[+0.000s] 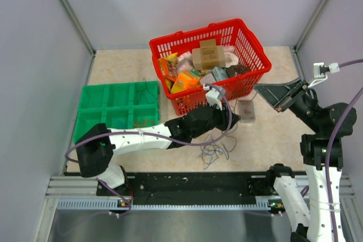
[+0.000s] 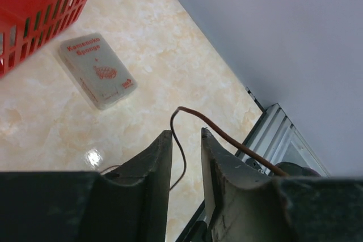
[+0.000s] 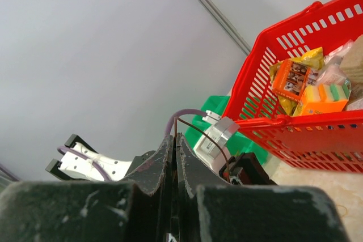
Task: Untangle the cables
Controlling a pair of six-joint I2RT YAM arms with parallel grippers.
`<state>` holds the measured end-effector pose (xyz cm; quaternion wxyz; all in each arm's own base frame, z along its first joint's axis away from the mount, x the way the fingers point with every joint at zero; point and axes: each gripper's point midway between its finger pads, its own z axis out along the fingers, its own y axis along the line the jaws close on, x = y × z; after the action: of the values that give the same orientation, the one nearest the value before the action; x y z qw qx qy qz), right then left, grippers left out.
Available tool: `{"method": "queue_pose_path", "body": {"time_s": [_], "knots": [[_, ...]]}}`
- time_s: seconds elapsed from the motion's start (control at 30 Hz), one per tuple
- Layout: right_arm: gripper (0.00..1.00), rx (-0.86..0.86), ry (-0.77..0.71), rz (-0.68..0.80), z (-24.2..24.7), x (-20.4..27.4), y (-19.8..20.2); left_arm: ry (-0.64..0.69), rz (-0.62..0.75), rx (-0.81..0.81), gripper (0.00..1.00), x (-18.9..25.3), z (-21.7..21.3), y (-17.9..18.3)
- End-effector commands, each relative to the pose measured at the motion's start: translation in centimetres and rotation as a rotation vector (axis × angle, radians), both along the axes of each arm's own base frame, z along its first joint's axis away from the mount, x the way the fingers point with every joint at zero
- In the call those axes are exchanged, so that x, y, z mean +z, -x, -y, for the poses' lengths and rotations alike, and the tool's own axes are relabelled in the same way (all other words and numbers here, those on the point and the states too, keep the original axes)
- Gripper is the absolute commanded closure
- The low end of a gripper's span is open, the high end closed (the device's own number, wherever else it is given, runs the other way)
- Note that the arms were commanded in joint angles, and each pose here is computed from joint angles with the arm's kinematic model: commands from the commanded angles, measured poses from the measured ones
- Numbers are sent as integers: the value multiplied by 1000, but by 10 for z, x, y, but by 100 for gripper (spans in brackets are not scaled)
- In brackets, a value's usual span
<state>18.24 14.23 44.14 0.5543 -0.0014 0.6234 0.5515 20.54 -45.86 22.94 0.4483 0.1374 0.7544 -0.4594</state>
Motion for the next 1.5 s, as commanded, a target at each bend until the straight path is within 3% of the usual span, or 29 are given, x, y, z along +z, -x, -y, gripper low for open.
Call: {"method": "queue_pose_path", "body": {"time_s": [0.0, 0.1, 0.37, 0.43, 0.53, 0.6, 0.67, 0.93, 1.17, 1.47], "knots": [[100, 2, 5, 70, -2, 19, 13, 64, 60, 38, 78, 36, 6, -13], [100, -17, 31, 66, 0, 12, 13, 54, 85, 66, 100, 45, -4, -15], [98, -95, 127, -1, 9, -26, -2, 156, 204, 152, 100, 114, -74, -4], [86, -92, 147, -6, 9, -36, -4, 165, 240, 185, 100, 131, -97, -1], [47, -58, 181, -32, 6, -59, -5, 172, 296, 239, 100, 157, -135, 4], [35, -35, 196, -62, 4, -80, -7, 150, 318, 288, 100, 168, -159, 4], [30, -31, 205, -94, 5, -98, -9, 109, 307, 363, 100, 171, -188, 0], [28, -26, 223, -174, 6, -139, -16, -47, 263, 576, 100, 181, -287, -29], [28, -36, 249, -201, 8, -154, -15, -215, 161, 691, 100, 161, -332, -81], [28, -48, 262, -212, 10, -162, -10, 30, 11, 663, 100, 153, -346, -153]]}}
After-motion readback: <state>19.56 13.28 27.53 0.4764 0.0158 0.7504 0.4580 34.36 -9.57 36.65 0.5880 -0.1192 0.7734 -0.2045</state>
